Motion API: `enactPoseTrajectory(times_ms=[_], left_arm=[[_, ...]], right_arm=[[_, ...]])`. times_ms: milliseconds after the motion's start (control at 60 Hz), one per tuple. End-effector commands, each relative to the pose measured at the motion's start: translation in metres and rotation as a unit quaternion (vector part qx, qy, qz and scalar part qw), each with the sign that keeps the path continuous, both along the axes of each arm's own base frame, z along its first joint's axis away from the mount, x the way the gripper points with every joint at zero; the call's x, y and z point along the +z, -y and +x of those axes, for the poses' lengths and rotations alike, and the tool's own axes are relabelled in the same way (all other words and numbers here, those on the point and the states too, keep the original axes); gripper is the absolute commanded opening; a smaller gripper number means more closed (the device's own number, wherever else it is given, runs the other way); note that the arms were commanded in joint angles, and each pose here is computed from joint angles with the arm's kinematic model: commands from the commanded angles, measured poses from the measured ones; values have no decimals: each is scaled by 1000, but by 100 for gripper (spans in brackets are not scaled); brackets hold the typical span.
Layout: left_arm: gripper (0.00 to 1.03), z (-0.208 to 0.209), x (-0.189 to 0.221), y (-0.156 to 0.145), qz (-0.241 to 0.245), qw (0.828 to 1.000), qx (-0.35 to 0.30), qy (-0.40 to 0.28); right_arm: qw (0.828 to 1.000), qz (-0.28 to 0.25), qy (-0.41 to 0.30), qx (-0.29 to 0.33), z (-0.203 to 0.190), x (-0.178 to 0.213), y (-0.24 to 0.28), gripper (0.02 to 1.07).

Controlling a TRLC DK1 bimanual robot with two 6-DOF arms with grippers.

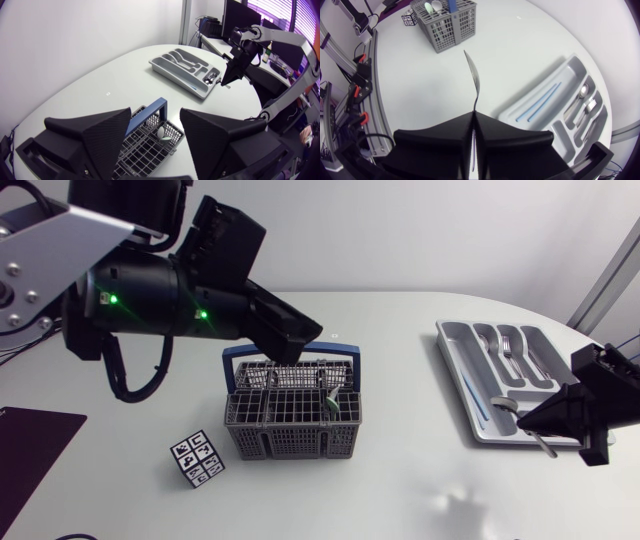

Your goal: Transfer all utensils from the basket to the drawer tray.

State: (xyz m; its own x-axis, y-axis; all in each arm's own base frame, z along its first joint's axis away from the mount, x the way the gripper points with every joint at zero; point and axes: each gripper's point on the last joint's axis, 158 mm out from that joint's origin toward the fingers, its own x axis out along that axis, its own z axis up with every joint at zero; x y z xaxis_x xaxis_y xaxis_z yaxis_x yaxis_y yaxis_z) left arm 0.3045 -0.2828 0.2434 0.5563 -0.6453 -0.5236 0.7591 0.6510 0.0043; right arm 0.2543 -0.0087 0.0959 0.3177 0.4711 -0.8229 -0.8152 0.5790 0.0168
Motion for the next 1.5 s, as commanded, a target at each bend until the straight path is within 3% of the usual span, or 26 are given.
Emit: enactPoseTrajectory(times_ms=[0,450,683,867,1017,1083,1183,1350,1483], left_arm=[[69,-5,-13,5,21,1000,-17,6],[69,-20,-50,24,107,990,-78,41],[75,-42,-74,32,202,961,-162,100],[75,-53,-94,29,262,933,-219,114],[75,-55,-107,27,288,919,-243,119],[75,-54,-115,27,313,905,-257,131],[78,-50,-121,27,332,894,-265,140],[81,-37,-132,25,371,869,-283,168],[79,-29,-132,29,386,854,-287,199]], right_arm=[[999,-18,22,29,10,-3,29,8],[984,-170,2,45,47,-82,171,8],[968,-239,17,68,57,-106,195,8],[962,-257,17,90,54,-113,191,9],[954,-283,48,83,62,-111,194,36],[951,-292,63,78,62,-104,191,55],[951,-291,81,73,63,-92,180,68],[958,-259,114,47,65,-71,154,78],[962,-239,123,51,57,-67,128,78]])
